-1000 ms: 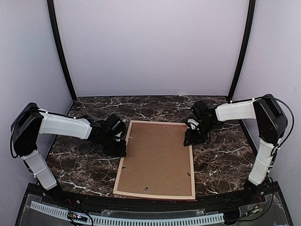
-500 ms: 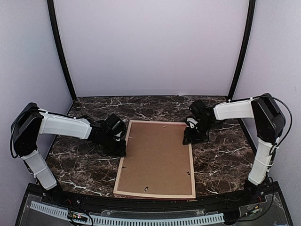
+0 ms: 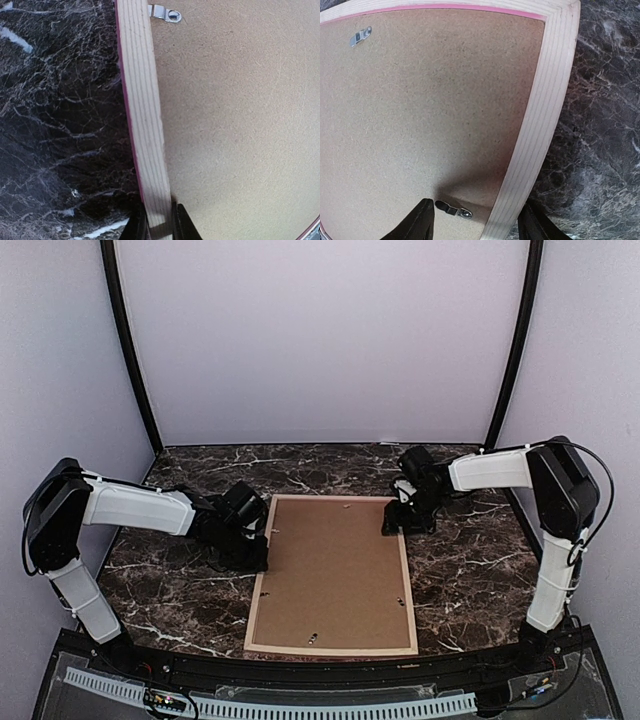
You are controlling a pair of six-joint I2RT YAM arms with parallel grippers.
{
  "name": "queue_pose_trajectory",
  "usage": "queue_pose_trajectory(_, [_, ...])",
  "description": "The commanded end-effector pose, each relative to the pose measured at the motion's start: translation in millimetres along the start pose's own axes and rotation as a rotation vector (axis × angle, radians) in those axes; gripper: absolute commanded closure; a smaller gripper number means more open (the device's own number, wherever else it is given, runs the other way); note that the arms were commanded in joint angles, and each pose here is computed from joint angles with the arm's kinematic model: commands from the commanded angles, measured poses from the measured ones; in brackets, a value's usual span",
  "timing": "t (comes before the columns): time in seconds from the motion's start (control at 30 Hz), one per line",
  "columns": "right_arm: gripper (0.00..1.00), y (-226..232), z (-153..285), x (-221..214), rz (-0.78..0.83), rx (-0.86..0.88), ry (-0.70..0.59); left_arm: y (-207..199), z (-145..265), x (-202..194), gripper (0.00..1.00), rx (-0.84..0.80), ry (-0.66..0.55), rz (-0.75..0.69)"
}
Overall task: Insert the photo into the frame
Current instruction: Press the fastener onto the backboard.
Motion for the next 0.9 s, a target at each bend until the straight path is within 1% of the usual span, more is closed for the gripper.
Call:
queue_pose_trajectory(0.0, [0.41, -2, 4, 12, -0.006, -0.023, -0.056, 11, -9, -21, 1.00, 0.035, 0.100, -0.040])
queue_pose_trajectory(0.13, [0.40, -5, 6, 7, 0.023, -0.034, -0.043, 12, -10, -22, 1.00, 0.036, 0.101, -0.040])
queue_pose_trajectory(0.37, [0.38, -2, 7, -2, 0.084, -0.004, -0.016, 12, -10, -22, 1.00, 0.037, 0.102, -0.042])
queue_pose_trajectory(0.53, [0.36, -5, 8, -6, 0.107, -0.026, -0.004, 13, -10, -22, 1.00, 0.039, 0.100, -0.042])
queue_pose_trajectory(0.63, [0.37, -6, 6, -5, 0.105, -0.037, -0.004, 12, -10, -22, 1.00, 0.037, 0.100, -0.041])
queue_pose_trajectory(0.87, [0.46, -8, 2, 8, 0.075, -0.059, -0.022, 13, -10, -22, 1.00, 0.040, 0.103, -0.041])
Point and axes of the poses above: each gripper's point midway between its finger pads, its own z axis back along the fingers, its own y axis along the line the jaws close on, x = y × z, the point moved 6 cm from there along z, back along the fingers, and after that the axes turned 12 degrees about z, right-handed, at the moved point
